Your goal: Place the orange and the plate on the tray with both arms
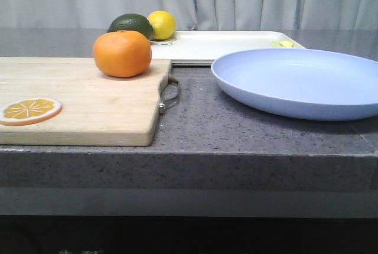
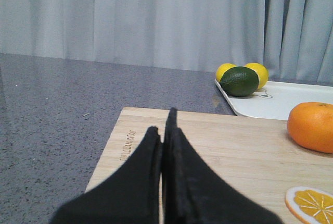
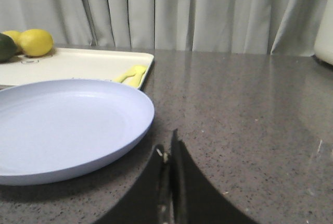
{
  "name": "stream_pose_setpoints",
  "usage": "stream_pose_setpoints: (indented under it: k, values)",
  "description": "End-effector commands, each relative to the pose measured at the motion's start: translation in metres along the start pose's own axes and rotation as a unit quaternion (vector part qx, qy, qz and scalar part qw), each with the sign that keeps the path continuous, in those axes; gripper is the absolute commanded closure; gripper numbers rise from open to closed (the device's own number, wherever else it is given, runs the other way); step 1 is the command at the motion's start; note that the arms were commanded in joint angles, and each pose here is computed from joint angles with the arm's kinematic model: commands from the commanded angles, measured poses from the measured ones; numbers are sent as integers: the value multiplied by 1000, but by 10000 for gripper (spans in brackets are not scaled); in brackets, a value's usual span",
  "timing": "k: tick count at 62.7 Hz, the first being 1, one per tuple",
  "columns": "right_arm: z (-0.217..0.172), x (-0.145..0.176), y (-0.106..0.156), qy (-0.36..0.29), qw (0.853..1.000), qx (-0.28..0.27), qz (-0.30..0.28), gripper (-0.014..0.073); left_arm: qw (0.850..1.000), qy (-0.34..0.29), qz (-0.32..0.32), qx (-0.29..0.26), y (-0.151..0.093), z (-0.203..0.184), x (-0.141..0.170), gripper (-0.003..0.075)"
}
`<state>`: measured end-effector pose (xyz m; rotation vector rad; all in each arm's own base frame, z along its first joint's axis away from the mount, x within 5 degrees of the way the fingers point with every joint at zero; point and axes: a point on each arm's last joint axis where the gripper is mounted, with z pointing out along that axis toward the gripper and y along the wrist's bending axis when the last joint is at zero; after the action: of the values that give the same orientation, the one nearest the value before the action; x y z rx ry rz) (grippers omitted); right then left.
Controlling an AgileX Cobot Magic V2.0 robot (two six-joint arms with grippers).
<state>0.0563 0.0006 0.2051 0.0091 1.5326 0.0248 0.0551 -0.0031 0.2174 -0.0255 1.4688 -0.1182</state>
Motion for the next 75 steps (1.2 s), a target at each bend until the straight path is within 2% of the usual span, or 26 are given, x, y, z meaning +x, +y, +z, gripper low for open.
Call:
stream_pose_setpoints:
  k: [1, 20, 28, 36, 42, 49, 75]
  values:
    - [-7, -32, 1, -65, 998, 1, -6, 663, 998, -64, -11, 9, -3, -5, -30, 738]
    - [-8, -116, 3, -53, 999, -3, -9, 663, 999, -45, -9, 17, -12, -14, -115, 738]
    - [2, -151, 4, -34, 999, -3, -11, 663, 1000, 3, -8, 17, -16, -5, -142, 738]
    - [22, -176, 5, 27, 1000, -4, -11, 663, 998, 62, -7, 16, -18, 10, -161, 738]
    - [37, -182, 5, 78, 997, -5, -11, 663, 996, 89, -9, 16, -19, 23, -166, 738]
    - [56, -174, 5, 130, 992, -5, -11, 663, 993, 112, -16, 16, -20, 36, -163, 738]
    - [88, -146, 4, 242, 970, -6, -11, 661, 987, 157, -16, 11, -18, 55, -149, 737]
